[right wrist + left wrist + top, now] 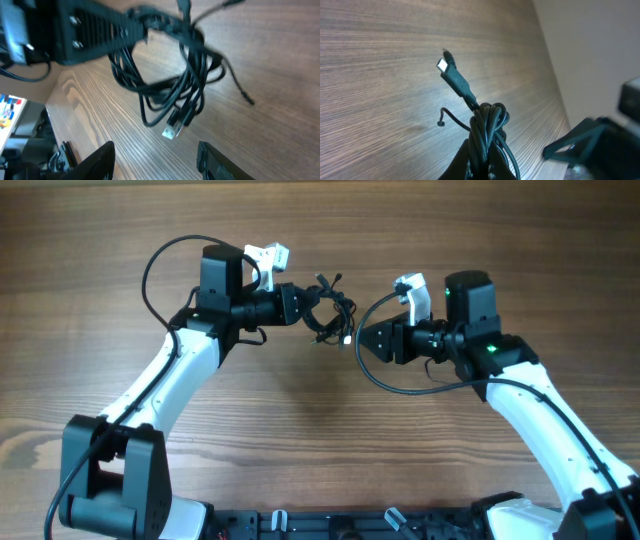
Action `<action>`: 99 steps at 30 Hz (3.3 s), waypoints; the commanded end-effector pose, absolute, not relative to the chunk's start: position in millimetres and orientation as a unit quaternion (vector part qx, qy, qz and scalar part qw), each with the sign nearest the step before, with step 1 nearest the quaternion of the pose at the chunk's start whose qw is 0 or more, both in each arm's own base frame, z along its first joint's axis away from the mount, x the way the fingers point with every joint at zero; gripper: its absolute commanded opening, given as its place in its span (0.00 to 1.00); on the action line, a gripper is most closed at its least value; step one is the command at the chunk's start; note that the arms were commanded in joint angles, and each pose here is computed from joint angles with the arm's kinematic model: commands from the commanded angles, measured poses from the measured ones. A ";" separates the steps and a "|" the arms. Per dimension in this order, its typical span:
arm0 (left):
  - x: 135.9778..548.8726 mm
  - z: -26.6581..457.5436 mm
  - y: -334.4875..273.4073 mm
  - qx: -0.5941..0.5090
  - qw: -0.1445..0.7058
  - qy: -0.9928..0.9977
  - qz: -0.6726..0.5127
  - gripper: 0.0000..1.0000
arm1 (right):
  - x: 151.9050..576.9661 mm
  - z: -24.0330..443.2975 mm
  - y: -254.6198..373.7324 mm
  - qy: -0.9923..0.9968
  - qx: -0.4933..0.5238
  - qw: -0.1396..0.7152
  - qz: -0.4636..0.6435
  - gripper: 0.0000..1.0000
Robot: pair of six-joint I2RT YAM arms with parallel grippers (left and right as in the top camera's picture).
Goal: Untangle cables
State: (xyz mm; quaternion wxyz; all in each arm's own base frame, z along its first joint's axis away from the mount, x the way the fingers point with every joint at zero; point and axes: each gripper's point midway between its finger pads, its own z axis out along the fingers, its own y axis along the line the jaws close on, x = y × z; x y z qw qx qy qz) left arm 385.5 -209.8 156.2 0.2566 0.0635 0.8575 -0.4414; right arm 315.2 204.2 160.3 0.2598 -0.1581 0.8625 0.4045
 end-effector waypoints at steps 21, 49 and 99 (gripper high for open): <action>343.8 206.1 -285.4 0.233 0.276 0.764 -0.535 0.04 | 332.0 160.3 194.5 0.829 -0.198 0.289 0.436 0.17; 387.8 212.8 -246.0 -0.004 0.220 0.795 -0.565 1.00 | 322.9 162.7 193.0 0.781 -0.323 0.338 0.415 0.04; 343.7 207.5 -247.7 0.352 0.345 0.707 -0.508 0.04 | 335.4 212.4 152.9 0.792 -0.005 0.211 0.572 0.33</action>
